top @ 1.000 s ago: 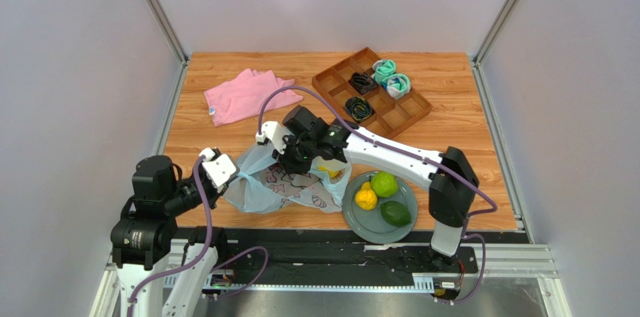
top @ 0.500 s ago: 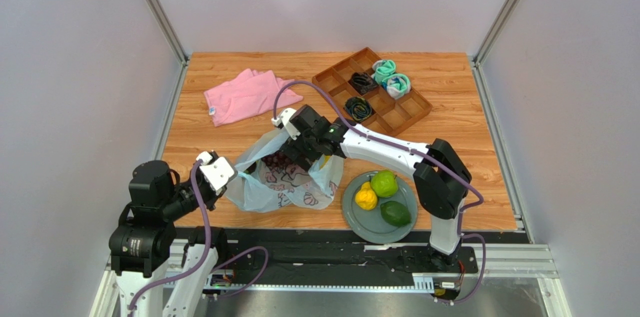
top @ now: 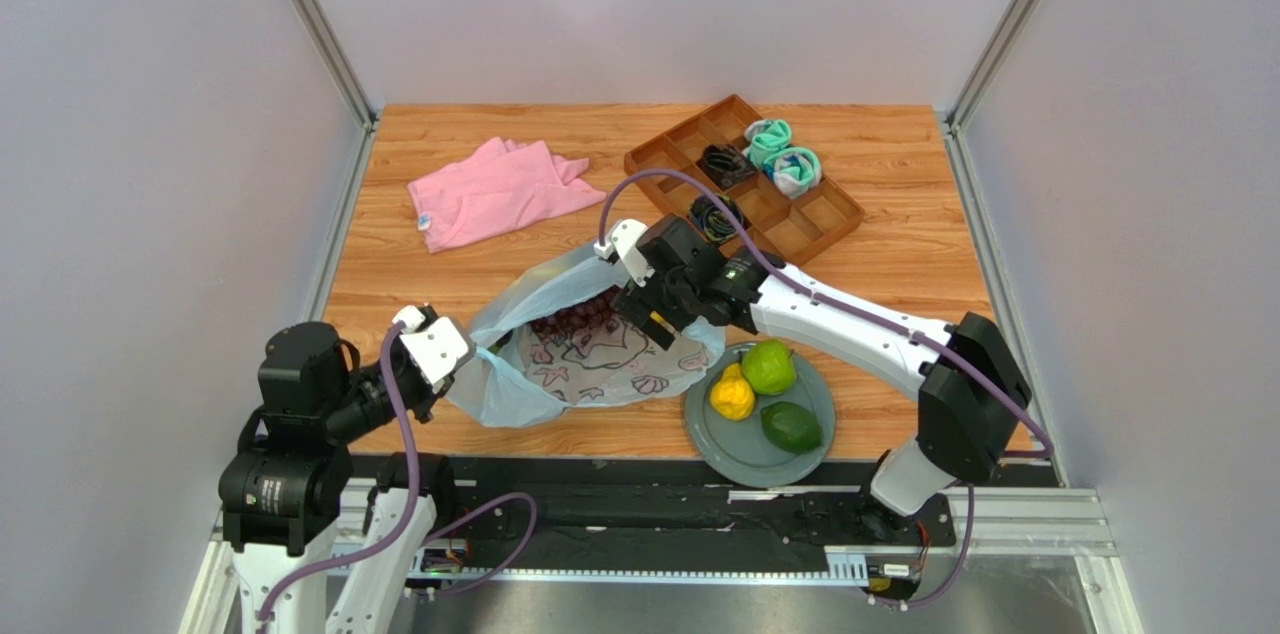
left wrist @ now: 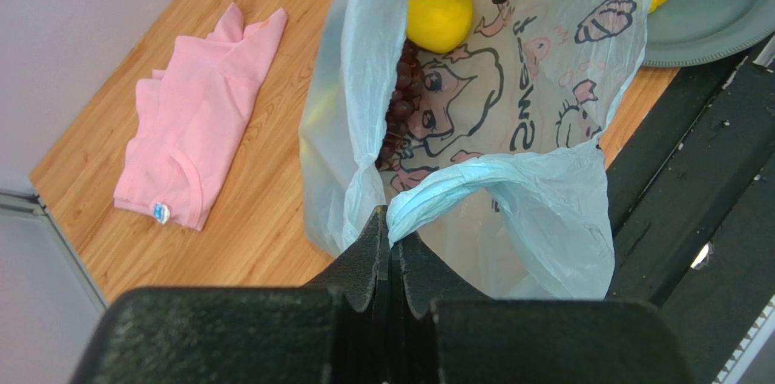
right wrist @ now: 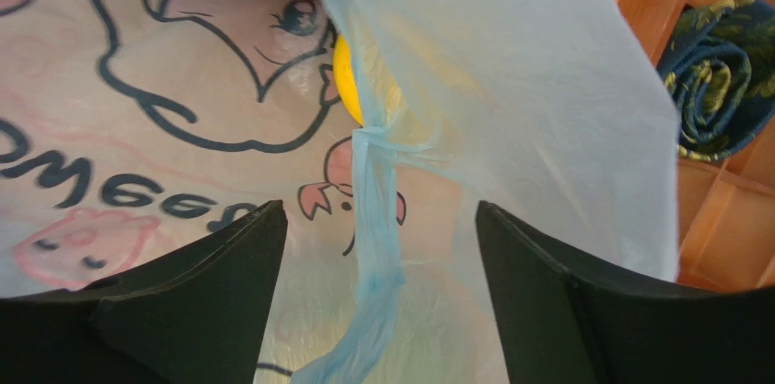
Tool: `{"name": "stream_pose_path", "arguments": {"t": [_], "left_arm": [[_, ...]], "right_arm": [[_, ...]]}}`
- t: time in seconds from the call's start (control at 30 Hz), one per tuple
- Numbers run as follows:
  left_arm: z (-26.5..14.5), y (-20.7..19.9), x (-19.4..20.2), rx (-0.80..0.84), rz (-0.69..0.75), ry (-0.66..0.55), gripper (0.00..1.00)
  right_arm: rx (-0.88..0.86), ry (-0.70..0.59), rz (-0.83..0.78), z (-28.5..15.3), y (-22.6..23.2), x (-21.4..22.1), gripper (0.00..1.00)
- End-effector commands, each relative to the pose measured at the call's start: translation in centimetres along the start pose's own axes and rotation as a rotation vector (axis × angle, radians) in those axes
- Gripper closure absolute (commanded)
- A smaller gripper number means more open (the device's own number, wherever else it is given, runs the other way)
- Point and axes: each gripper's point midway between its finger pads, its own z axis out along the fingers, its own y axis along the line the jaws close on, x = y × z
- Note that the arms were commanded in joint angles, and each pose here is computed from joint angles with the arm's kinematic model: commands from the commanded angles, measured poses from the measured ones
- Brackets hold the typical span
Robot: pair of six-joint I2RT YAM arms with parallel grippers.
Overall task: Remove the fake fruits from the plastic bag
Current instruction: Adjust the plastic bag at the center of the board, then take out the fake fruit from the plastic bag.
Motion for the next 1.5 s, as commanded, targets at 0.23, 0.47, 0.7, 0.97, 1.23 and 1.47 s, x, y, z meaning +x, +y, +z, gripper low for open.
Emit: {"name": "stream_pose_path", "arguments": {"t": [0.23, 0.47, 0.7, 0.97, 1.23, 1.47], "left_arm": [[0.7, 0.3, -1.0, 0.024, -0.040, -0.036, 1.00], [0.6, 0.3, -1.1, 0.017, -0.049, -0.038, 1.00], [0.7, 0.4, -1.3, 0.012, -0.047, -0.045, 1.00], [0.6, 0.3, -1.2, 0.008, -0.042, -0.048, 1.00], [0.8, 0.1, -0.9, 0.015, -0.036, -0.054, 1.00], [0.9, 0.1, -0.8, 0.021, -0.034, -0.054, 1.00]], "right_arm": [[-0.335, -0.186, -0.062, -2.8, 5.9, -6.3, 0.45], [-0.407, -0.172, -0.076, -1.0, 7.9, -7.6, 0.53], [-0.305, -0.090, -0.045, 4.3, 7.0, -7.1, 0.28], [-0.052, -0.025, -0.049, 7.4, 2.7, -6.5, 0.08], [0.082, 0.057, -0.051, 6.7, -0.8, -2.1, 0.06], [0.181, 0.057, -0.079, 6.8, -3.7, -2.1, 0.06]]}}
